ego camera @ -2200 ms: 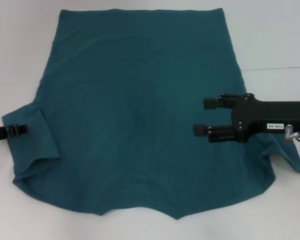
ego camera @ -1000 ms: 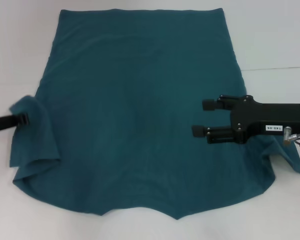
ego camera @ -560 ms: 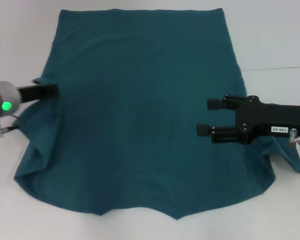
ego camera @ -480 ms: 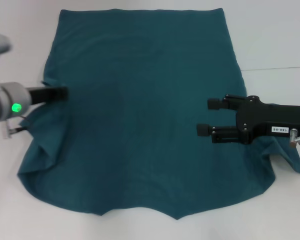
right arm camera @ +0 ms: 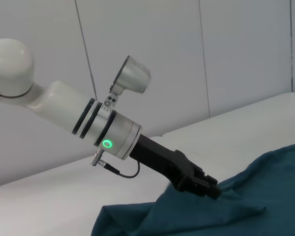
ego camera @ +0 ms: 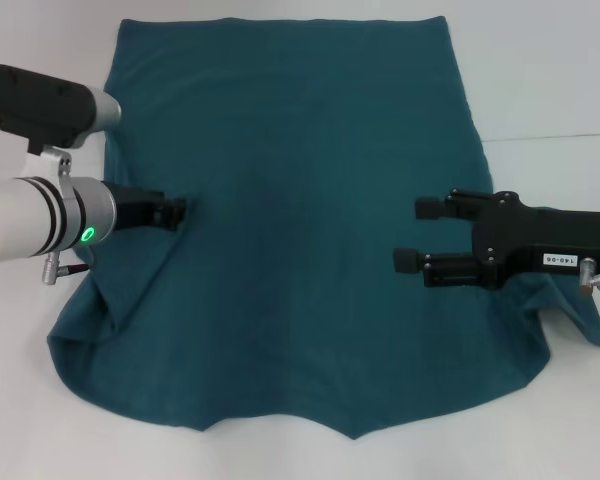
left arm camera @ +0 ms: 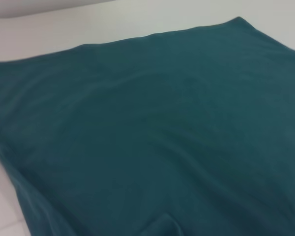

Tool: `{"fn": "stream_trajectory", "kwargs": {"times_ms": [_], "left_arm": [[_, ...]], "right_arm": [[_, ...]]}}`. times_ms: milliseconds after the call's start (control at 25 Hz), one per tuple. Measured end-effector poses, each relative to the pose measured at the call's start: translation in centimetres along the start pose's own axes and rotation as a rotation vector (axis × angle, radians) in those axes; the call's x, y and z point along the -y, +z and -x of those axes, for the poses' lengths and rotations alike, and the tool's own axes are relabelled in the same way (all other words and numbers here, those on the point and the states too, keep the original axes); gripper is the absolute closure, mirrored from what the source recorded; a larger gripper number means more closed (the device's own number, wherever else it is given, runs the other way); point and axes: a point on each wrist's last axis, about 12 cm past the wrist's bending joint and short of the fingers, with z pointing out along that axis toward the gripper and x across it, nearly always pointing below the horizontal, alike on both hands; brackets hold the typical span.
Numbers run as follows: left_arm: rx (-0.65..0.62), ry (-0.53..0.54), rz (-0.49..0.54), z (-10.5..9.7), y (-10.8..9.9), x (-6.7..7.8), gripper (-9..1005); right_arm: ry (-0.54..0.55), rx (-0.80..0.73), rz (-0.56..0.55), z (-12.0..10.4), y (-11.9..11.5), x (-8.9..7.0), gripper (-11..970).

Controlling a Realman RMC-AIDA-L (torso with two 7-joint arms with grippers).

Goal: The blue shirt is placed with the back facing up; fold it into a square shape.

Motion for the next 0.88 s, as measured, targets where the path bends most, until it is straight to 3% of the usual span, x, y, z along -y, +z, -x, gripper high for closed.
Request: {"fn": "stream_trajectory", "kwargs": {"times_ms": [80, 280, 480, 720, 880], "left_arm": [[0.002, 0.034, 0.013, 0.1, 0.0, 0.2, 879], [0.018, 0.018, 0.035, 0.2, -0.3, -0.3, 611], [0.024, -0.093, 0.088, -0.4, -1.6, -3.2, 440], [-0.053, -0.267, 0.116, -2.5, -2.7, -6.6, 404], [-0.097, -0.374, 0.11, -3.8, -3.0, -7.8, 412]], "right_arm": [[0.0, 0.0, 0.001, 0.0, 0.0, 0.0, 58], [0.001, 0.0, 0.001, 0.0, 0.0, 0.0, 60], [0.001, 0.0, 0.0, 0.0, 0.0, 0.0, 62], [0.001, 0.003, -0.005, 0.0, 0.0, 0.0, 65], [-0.001, 0.003, -0.009, 0.1, 0.0, 0.1, 66]]}}
